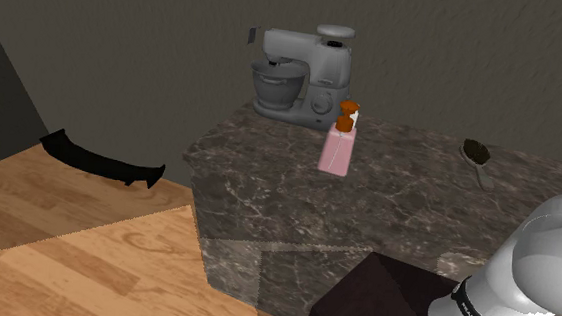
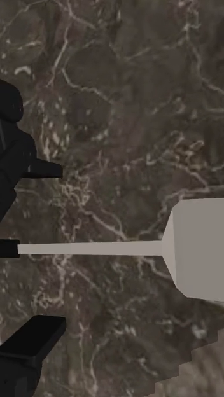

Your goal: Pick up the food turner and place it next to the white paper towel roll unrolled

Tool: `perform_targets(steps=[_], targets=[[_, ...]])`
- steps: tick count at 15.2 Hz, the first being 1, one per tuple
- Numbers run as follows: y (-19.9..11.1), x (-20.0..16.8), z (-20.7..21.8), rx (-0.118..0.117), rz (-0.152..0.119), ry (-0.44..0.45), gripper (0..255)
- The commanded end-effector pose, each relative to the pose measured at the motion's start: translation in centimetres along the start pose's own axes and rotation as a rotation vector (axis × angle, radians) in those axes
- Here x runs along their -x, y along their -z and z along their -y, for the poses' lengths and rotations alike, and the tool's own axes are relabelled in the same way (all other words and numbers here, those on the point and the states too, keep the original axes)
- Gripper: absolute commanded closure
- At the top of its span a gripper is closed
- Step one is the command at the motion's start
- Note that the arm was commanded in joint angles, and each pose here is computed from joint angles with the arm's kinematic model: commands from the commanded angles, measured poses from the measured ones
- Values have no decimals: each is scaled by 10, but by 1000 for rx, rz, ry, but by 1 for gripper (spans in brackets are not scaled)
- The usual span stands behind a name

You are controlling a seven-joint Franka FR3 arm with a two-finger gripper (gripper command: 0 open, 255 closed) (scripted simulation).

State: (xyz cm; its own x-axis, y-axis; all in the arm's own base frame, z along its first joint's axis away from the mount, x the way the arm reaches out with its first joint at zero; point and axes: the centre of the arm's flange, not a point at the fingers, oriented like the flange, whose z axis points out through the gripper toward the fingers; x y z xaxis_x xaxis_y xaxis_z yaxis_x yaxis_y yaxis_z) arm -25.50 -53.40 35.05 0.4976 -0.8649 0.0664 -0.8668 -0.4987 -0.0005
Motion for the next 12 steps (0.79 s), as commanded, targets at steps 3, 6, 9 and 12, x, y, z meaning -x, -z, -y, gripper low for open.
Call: perform_targets(steps=[3,6,9,12], targets=[[40,0,0,0,0,0,0],[50,0,0,0,0,0,0],[50,0,0,0,0,0,0],[50,0,0,0,0,0,0]])
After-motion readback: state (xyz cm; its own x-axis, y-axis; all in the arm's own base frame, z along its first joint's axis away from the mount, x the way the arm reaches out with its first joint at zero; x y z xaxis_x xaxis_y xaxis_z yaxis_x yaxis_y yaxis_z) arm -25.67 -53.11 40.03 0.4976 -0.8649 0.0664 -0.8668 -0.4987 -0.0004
